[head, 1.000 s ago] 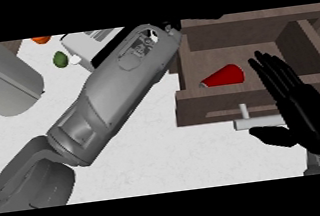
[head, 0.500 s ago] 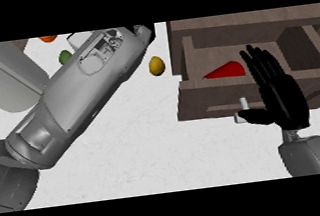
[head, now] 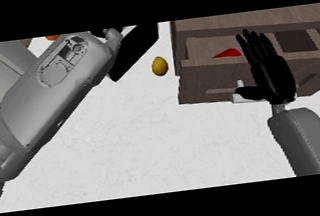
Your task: Pick up the can, place it into the drawer and close the drawer
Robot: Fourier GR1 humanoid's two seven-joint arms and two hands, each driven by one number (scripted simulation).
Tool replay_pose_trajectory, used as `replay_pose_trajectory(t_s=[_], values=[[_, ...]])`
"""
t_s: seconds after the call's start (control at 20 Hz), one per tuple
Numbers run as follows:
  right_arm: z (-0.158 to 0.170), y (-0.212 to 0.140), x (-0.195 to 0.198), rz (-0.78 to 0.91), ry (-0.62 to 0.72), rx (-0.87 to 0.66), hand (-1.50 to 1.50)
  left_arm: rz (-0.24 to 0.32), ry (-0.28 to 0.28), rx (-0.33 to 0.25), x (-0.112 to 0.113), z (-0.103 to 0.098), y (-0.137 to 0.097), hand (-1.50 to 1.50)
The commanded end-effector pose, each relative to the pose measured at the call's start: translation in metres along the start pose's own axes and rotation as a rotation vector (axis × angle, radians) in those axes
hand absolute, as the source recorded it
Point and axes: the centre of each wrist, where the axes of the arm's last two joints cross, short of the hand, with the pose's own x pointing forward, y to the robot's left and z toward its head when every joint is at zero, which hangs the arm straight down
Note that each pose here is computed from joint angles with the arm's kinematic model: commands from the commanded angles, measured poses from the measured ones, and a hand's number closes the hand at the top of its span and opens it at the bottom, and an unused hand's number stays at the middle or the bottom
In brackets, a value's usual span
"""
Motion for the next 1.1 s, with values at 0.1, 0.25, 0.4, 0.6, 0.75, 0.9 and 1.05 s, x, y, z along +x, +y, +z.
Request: replay_pose_trajectory(t_s=[0.1,0.25,0.4,0.6,0.75,0.9,1.05], values=[[0.000,0.042,0.001,0.032,0.055,0.022,-1.50,-0.006,0.027,-0.005,-0.002,0.011,0.015,-1.50],[-0.024,0.035,-0.007,0.024,0.049,-0.034,-1.50,-0.004,0.031,-0.009,-0.018,0.010,0.034,-1.50],[-0.043,0.040,0.008,0.021,0.053,-0.050,-1.50,-0.014,0.021,0.005,-0.018,0.008,0.052,-1.50],[-0.065,0.038,0.010,0.045,0.064,-0.077,-1.50,-0.010,0.044,-0.007,-0.031,0.027,0.042,-1.50],[-0.077,0.034,0.010,0.048,0.082,-0.107,-1.50,-0.025,0.034,-0.032,-0.031,0.039,0.050,-1.50],[-0.104,0.016,0.011,0.048,0.082,-0.121,-1.50,-0.020,0.036,-0.018,-0.037,0.038,0.053,-1.50],[-0.113,0.011,0.017,0.057,0.068,-0.133,-1.50,-0.020,0.045,-0.013,-0.046,0.044,0.065,-1.50]])
